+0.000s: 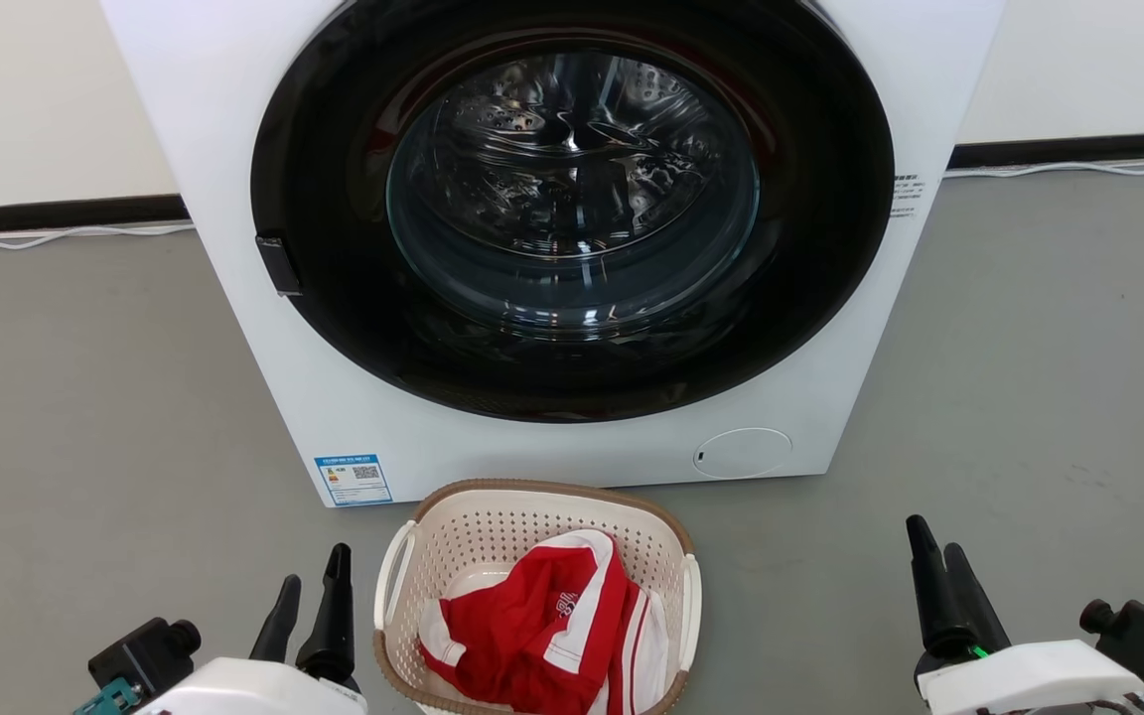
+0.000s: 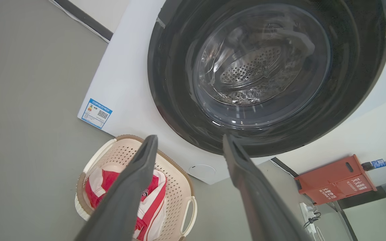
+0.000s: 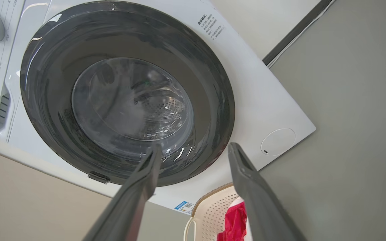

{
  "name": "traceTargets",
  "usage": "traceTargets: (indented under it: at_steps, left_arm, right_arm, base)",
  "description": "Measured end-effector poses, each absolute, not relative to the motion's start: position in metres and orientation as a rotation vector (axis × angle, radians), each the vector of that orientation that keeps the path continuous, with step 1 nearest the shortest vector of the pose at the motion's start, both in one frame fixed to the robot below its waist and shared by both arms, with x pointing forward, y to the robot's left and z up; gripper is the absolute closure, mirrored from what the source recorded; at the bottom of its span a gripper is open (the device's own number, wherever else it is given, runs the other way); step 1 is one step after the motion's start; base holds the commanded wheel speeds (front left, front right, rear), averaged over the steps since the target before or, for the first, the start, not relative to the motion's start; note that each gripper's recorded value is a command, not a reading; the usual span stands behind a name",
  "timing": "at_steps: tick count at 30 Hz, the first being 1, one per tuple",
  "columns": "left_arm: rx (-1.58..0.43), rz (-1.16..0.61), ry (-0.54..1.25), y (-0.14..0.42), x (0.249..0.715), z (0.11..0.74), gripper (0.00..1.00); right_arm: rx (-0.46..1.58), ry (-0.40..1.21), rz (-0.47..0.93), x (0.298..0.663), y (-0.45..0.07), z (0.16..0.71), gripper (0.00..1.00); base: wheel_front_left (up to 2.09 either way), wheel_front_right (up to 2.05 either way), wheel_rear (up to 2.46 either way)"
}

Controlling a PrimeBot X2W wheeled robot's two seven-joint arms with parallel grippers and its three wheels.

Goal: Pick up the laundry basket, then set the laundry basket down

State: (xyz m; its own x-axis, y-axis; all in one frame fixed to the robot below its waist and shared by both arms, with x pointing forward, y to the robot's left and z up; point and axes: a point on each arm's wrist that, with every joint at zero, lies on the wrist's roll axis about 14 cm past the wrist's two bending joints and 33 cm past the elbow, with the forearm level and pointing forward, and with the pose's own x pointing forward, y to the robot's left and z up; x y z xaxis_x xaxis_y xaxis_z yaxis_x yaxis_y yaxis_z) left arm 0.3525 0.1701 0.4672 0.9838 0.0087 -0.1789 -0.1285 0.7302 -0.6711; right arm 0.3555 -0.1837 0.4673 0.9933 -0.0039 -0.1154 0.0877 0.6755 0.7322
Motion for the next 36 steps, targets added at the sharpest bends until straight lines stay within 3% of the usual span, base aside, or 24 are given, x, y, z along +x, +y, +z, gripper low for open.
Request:
traceTargets:
  at_steps: [36]
  left_arm:
    - [-0.267,0.05,0.065,0.166,0.346,0.487,0.0]
  right_arm:
    - [0.397,0.055,0.031,0.352,-0.172,0.478,0.0]
  base:
    - [0.0,0.0,0.0]
